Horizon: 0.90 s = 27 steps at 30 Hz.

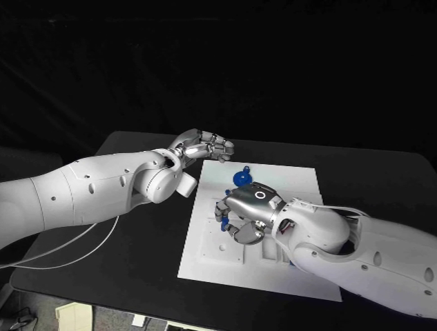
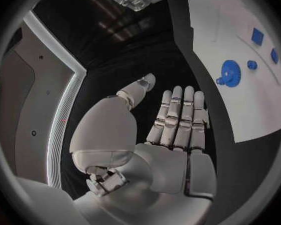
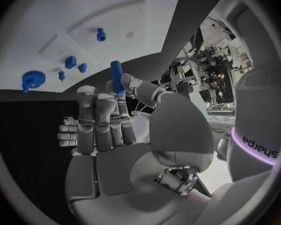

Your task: Assemble the parts on the task board

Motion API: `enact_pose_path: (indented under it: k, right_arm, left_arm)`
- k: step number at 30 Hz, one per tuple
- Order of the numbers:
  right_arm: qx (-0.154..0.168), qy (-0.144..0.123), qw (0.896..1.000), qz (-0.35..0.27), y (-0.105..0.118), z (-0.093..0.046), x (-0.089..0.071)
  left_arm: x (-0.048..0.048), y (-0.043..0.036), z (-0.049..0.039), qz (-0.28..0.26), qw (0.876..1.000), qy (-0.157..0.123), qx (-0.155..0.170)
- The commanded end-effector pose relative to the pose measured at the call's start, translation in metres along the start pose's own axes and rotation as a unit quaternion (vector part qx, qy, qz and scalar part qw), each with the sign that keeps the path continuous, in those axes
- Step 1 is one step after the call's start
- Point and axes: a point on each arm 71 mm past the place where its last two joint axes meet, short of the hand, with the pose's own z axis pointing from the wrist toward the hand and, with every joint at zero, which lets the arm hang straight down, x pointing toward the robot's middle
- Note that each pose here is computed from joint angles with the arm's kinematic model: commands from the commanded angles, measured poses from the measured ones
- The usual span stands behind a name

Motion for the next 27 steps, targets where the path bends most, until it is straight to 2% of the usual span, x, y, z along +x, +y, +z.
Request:
enact_pose_path:
  k: [1, 10, 27]
  right_arm:
    - [-0.016, 0.001, 1.0, -0.005, 0.009, 0.004, 0.007]
    - [-0.022, 0.02, 1.0, -0.004, 0.017, 0.008, 0.028]
    - [-0.016, 0.039, 0.999, -0.004, 0.014, 0.006, 0.038]
  left_arm:
    - [0.0025, -0.002, 0.0011, -0.004, 1.0, 0.004, 0.006]
    - [0.0042, -0.0023, 0.0018, -0.005, 1.0, 0.006, 0.006]
    - [0.0046, -0.0022, 0.0018, -0.006, 1.0, 0.008, 0.005]
